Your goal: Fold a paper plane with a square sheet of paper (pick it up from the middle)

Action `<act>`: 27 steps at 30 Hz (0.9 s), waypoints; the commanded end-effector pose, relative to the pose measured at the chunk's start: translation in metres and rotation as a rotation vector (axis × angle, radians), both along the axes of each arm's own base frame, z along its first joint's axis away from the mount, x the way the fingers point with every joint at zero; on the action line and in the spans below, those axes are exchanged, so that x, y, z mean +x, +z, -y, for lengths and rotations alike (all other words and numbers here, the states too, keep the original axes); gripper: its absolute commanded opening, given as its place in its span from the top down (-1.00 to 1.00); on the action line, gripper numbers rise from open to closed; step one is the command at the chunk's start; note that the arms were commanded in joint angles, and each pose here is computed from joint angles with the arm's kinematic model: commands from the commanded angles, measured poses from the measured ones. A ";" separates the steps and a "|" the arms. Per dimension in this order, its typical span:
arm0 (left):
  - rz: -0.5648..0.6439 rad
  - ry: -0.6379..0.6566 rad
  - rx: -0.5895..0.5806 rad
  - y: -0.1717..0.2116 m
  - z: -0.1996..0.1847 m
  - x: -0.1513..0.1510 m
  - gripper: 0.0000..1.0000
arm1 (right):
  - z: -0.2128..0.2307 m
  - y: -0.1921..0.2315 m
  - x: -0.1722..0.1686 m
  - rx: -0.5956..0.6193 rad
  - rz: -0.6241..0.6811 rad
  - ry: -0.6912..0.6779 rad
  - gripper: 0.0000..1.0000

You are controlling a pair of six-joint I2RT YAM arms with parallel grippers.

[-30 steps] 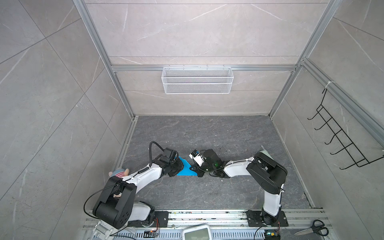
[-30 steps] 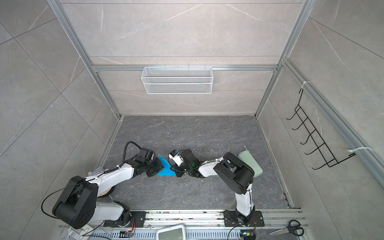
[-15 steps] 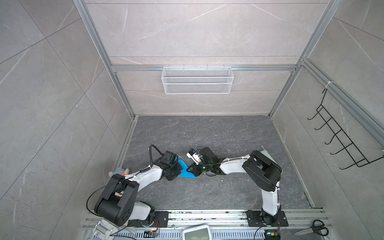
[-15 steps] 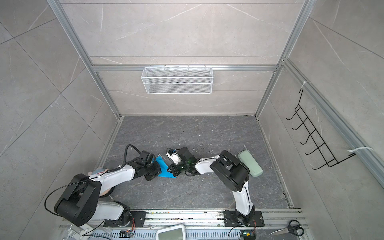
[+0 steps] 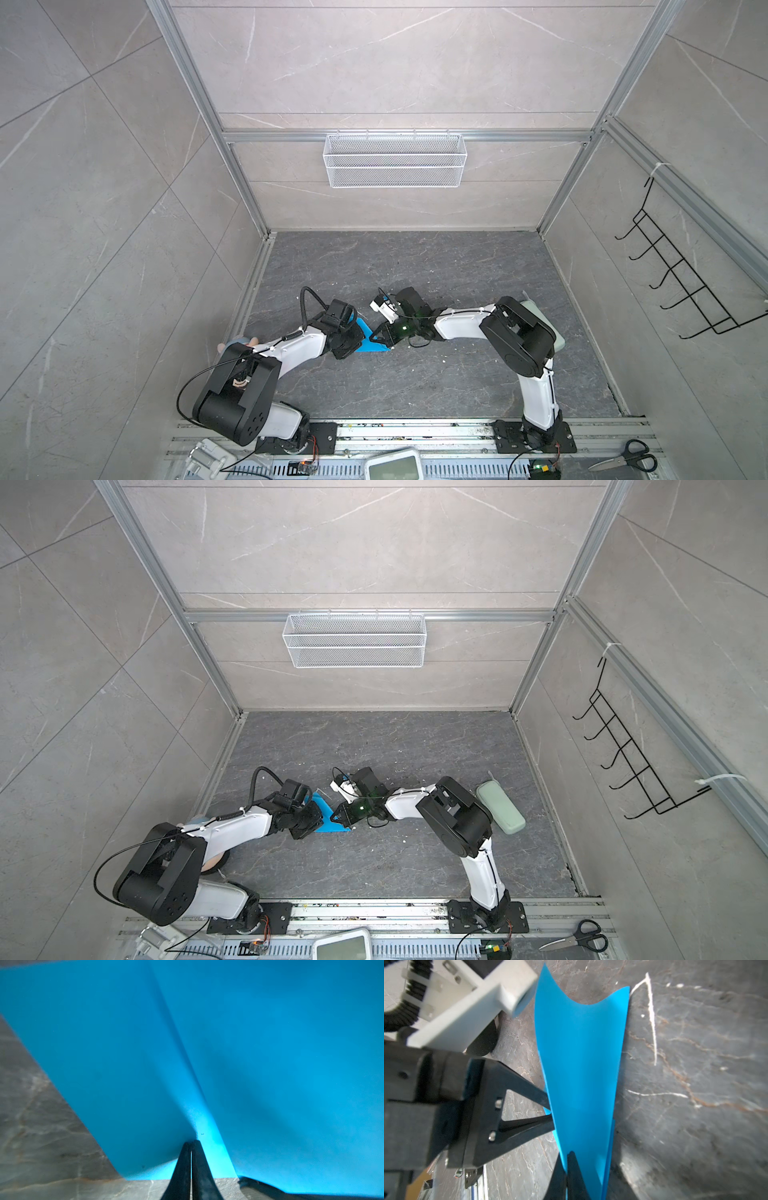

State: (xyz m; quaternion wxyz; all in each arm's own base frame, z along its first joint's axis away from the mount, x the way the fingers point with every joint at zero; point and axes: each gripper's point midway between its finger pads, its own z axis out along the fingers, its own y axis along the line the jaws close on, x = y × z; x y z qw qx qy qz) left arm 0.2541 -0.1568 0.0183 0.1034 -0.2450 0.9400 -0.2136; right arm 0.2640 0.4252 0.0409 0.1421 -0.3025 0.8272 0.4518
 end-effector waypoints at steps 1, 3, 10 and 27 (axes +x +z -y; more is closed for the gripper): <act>0.006 -0.034 0.028 0.005 -0.002 0.003 0.77 | 0.002 -0.004 -0.003 -0.013 -0.051 0.002 0.97; 0.035 -0.043 0.007 0.015 0.002 0.008 0.72 | 0.006 -0.002 -0.002 -0.018 -0.048 -0.017 0.98; 0.107 -0.009 -0.060 0.043 0.007 0.014 0.56 | 0.027 0.004 0.008 -0.050 -0.014 -0.167 0.98; 0.156 -0.003 -0.279 0.046 0.062 0.037 0.39 | 0.072 0.001 0.023 -0.090 -0.064 -0.486 0.96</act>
